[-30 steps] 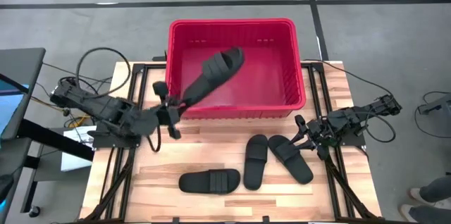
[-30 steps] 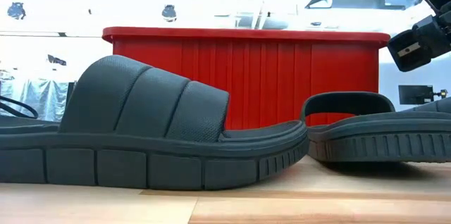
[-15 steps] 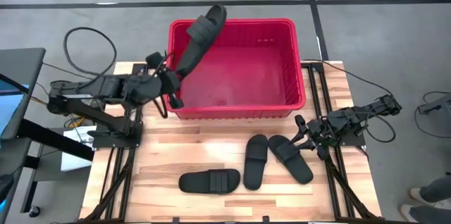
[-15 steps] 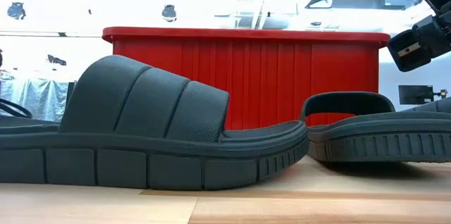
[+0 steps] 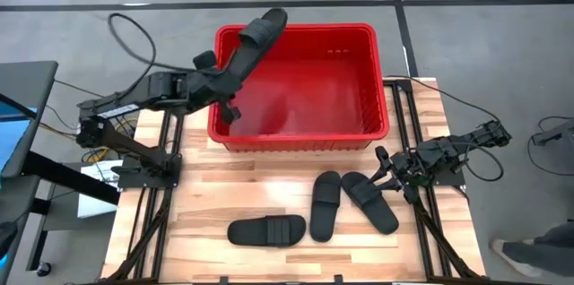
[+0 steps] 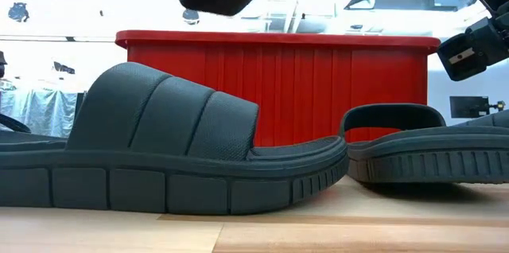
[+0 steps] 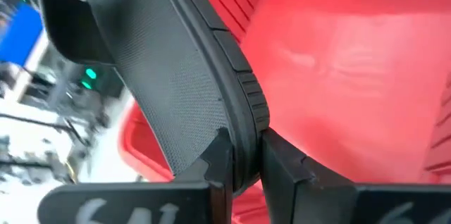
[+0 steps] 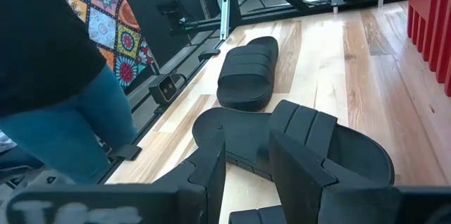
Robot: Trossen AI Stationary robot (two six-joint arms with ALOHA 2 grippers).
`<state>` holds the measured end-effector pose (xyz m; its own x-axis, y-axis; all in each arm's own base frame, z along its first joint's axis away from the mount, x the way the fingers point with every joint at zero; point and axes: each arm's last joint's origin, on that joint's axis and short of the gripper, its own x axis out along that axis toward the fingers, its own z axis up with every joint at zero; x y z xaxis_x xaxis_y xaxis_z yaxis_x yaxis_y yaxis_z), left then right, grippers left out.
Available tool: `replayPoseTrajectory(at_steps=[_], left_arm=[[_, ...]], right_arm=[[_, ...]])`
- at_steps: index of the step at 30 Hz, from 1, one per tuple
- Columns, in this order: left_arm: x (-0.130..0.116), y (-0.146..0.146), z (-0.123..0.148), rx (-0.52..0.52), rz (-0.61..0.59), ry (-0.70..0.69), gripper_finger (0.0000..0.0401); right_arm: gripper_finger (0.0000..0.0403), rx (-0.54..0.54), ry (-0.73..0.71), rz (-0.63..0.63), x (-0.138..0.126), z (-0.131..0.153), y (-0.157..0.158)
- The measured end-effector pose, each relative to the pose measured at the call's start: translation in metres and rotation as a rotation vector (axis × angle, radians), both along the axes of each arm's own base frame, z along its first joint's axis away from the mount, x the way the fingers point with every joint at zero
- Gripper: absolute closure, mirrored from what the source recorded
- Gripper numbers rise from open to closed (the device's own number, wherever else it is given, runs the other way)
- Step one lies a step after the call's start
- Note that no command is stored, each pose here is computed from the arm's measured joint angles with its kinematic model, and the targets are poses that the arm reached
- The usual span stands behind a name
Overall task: Pick and place slides into bin
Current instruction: Put the black slide into the red container
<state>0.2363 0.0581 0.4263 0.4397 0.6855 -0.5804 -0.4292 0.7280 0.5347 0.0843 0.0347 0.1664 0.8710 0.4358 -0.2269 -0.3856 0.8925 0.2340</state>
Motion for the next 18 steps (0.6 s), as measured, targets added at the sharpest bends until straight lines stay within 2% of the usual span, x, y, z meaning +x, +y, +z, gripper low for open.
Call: replayPoseTrajectory(at_steps=[7,18], left_arm=[[0.025,0.012,-0.011,-0.139,0.087,0.059,0.0369],[0.05,0.017,-0.041,-0.23,0.219,0.198,0.0369]], right_arm=[[0.0301,0.0,0.0,0.0,0.0,0.0,0.0],[0.0301,0.0,0.0,0.0,0.0,0.0,0.0]])
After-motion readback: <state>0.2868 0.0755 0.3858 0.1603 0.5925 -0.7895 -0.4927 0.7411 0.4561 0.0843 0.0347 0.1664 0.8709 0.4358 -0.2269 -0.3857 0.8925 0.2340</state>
